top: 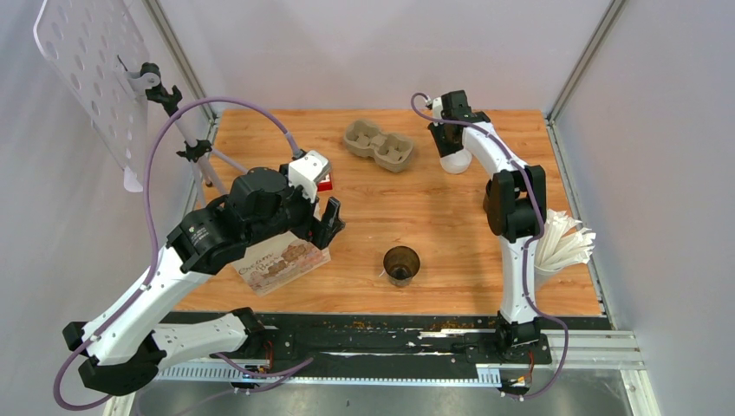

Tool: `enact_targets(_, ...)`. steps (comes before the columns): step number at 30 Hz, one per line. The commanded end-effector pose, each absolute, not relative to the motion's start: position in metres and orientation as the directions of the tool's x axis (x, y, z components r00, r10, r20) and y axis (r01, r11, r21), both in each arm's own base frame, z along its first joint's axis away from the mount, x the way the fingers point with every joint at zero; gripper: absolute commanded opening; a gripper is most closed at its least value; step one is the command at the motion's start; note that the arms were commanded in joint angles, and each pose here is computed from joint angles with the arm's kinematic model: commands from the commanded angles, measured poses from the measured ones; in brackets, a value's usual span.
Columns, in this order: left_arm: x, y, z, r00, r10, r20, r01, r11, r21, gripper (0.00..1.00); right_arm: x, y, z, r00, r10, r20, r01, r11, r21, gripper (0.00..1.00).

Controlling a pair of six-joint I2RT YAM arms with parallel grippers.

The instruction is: Pack the takeout coffee

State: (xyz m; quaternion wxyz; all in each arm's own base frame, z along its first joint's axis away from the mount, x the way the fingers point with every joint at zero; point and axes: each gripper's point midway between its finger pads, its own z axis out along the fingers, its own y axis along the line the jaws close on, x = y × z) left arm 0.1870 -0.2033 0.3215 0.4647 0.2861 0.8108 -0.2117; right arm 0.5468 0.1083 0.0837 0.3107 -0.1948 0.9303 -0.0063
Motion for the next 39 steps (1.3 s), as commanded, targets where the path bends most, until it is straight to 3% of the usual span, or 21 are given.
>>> enact_targets(1,0.190,-0.207,0.333,-0.371,0.238,-0.897,0.665,0.743,-0.078,0.98,0.561,0.108,0.094,-0.704,-0.357,-0.615,-0.348,0.927,-0.139,0.21)
enact_targets(39,0.190,-0.206,0.334,-0.370,0.230,-0.900,0.661,0.746,-0.081,0.97,0.554,0.109,0.073,-0.731,-0.356,-0.583,-0.366,0.925,-0.105,0.16)
